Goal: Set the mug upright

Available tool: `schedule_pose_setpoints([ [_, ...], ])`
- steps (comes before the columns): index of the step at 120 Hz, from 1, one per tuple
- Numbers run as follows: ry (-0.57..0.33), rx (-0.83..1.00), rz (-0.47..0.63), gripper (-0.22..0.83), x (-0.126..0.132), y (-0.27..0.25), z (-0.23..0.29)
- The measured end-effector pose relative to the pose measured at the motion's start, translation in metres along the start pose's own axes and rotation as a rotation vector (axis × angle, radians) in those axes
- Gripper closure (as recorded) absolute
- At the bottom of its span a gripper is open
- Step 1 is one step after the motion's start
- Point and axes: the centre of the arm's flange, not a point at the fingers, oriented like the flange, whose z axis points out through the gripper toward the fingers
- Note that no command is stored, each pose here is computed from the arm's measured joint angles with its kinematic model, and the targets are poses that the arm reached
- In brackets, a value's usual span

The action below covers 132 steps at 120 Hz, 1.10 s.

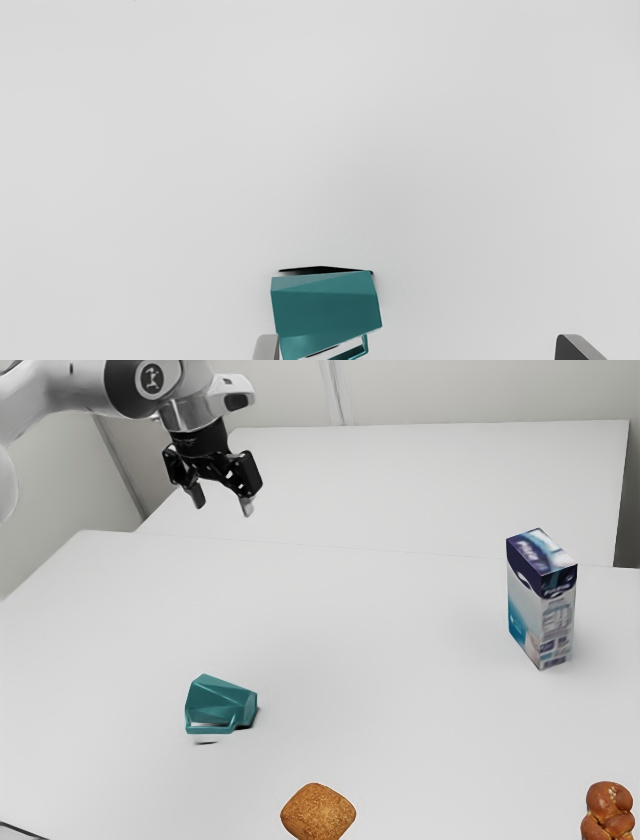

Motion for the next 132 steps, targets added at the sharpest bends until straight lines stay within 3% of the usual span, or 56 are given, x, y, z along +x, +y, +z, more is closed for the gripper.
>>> schedule_pose_setpoints([
  [38,-0.013,0.000,-0.045,0.00,-0.004,-0.017,0.000],
  [52,-0.031,-0.020,-0.057,0.00,-0.022,-0.018,-0.001],
  [73,-0.156,-0.080,-0.078,0.00,-0.053,-0.019,0.047],
  [94,-0.218,-0.176,-0.139,0.00,-0.091,-0.046,0.085],
  [132,-0.169,-0.397,-0.167,0.00,-0.123,-0.094,0.165],
])
